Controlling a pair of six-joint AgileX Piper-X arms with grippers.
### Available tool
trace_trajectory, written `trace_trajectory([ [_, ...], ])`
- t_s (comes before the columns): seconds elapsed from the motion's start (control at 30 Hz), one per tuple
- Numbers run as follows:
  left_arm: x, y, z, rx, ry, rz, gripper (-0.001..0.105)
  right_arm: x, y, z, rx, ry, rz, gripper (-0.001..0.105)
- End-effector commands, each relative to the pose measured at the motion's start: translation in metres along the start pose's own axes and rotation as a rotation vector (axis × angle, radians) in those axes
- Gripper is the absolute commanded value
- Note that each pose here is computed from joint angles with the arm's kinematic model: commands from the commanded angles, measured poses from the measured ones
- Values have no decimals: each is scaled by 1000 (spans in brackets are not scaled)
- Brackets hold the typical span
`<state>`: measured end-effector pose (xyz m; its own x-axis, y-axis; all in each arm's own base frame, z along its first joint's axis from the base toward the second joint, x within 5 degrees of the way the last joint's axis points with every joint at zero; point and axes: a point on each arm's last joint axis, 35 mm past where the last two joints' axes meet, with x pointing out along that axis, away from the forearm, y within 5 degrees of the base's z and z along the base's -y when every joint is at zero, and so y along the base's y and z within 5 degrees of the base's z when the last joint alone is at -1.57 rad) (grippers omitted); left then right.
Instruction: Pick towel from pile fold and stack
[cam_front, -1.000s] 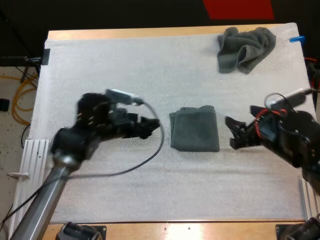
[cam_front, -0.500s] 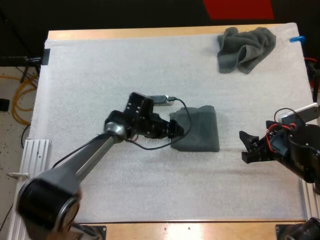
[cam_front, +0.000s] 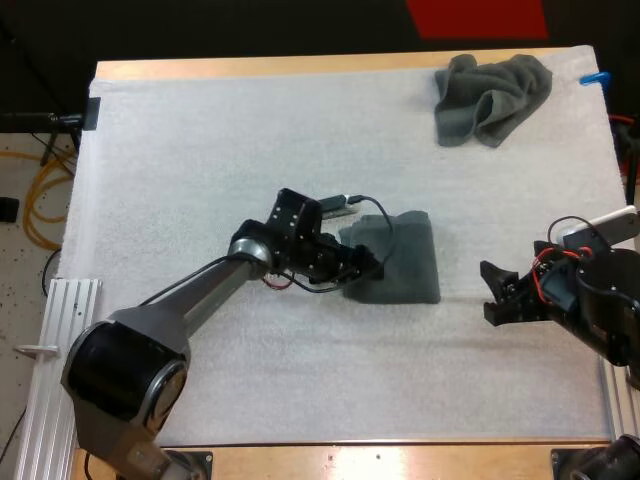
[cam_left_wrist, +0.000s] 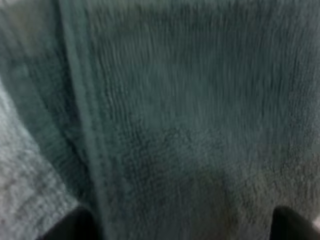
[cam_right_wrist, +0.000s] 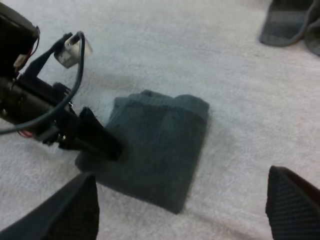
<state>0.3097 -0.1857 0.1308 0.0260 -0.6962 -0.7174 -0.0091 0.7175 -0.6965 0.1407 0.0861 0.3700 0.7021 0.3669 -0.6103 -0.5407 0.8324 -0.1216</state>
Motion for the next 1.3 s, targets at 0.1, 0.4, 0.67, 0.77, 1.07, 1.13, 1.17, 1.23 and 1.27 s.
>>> trace_trajectory([
  [0.1, 21, -22, -6, 45, 35, -23, 71, -3, -1, 1, -8, -10, -10, 67],
  [0.4, 32, -32, -8, 64, 33, 21, 42, -3, -1, 1, -8, -10, -10, 67],
  [0.67, 22, -24, -5, 66, 76, 78, 0, -3, -1, -2, -9, 15, -7, 67],
  [0.77, 4, -10, -1, 80, 88, 202, 0, -3, 0, -5, -14, 43, -4, 67],
  [1.07, -93, 52, 10, 131, 86, 732, 0, -3, 0, -6, -14, 49, -3, 67],
  [1.13, -114, 70, 13, 83, 81, 788, 0, -3, 0, -6, -14, 49, -3, 67],
  [1.17, -123, 78, 14, 57, 78, 799, 0, -3, 0, -6, -14, 49, -3, 67],
  [1.23, -140, 95, 15, -14, 66, 802, 0, -3, 0, -6, -14, 49, -3, 67],
  [1.27, -149, 104, 15, -52, 60, 802, 0, -3, 0, -6, -14, 49, -3, 67],
])
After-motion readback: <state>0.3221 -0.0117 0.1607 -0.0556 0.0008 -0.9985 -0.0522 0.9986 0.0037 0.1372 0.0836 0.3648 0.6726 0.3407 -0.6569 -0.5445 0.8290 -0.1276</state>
